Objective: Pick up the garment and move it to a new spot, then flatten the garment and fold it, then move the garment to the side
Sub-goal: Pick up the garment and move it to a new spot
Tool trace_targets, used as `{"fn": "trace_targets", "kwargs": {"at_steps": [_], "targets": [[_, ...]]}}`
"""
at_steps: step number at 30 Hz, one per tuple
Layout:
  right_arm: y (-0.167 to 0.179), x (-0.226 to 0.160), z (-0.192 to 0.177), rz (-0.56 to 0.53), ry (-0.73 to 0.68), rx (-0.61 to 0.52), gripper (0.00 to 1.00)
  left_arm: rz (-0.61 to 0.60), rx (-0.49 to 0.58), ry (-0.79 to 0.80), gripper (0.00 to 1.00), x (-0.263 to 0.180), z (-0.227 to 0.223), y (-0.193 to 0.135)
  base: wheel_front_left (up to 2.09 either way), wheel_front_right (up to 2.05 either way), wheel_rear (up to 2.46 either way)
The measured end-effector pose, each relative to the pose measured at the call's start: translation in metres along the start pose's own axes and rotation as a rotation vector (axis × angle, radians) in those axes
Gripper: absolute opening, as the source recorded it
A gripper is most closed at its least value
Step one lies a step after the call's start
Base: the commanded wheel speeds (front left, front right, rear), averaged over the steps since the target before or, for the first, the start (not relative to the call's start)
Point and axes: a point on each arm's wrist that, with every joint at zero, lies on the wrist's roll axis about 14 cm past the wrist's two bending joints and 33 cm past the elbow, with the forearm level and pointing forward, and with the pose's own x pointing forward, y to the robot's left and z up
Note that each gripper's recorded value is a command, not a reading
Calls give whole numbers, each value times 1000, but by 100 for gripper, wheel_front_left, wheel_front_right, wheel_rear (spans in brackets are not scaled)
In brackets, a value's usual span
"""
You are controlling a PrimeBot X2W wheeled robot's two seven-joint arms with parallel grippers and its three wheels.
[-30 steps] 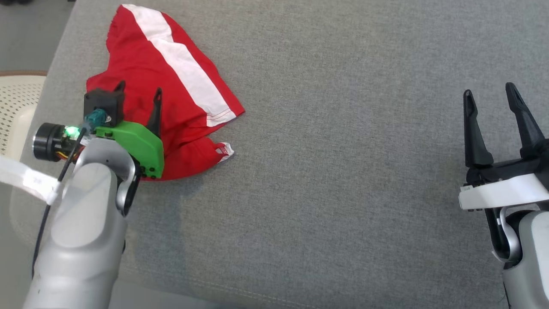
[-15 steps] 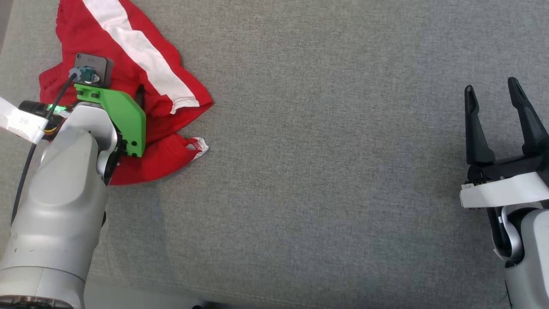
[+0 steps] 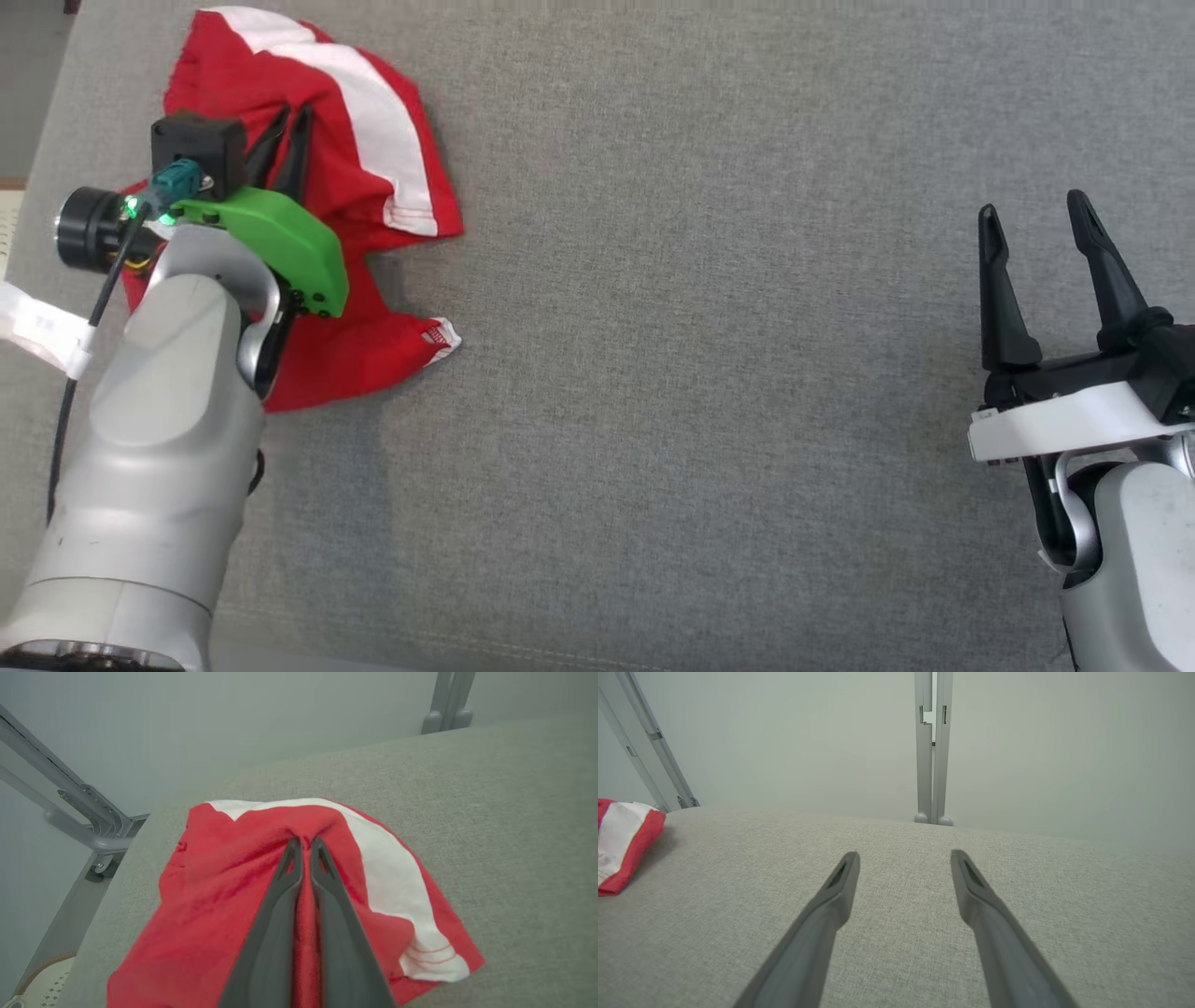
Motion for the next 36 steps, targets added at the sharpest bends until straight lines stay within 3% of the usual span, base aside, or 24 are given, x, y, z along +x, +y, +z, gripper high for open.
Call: {"fn": "trace_targets", "kwargs": {"at_steps": [9, 18, 28, 34, 35, 36], "targets": [[15, -10, 28, -6, -57, 24, 100, -97, -93, -303, 0, -18, 95, -52, 0, 0, 0], [1, -25, 45, -66, -90, 24, 100, -278, -104, -475, 0, -36, 161, -138, 0, 0, 0], [-34, -44, 59, -175, -119, 23, 100, -456, -107, -499, 0, -33, 193, -230, 0, 0, 0], [-58, -58, 62, -245, -120, 23, 100, -480, -120, -449, 0, -3, 189, -265, 0, 0, 0], [-63, -61, 62, -260, -118, 21, 100, -476, -121, -436, 74, 4, 186, -270, 0, 0, 0], [-68, -64, 60, -273, -113, 21, 100, -472, -117, -431, 100, 10, 183, -275, 0, 0, 0]]}}
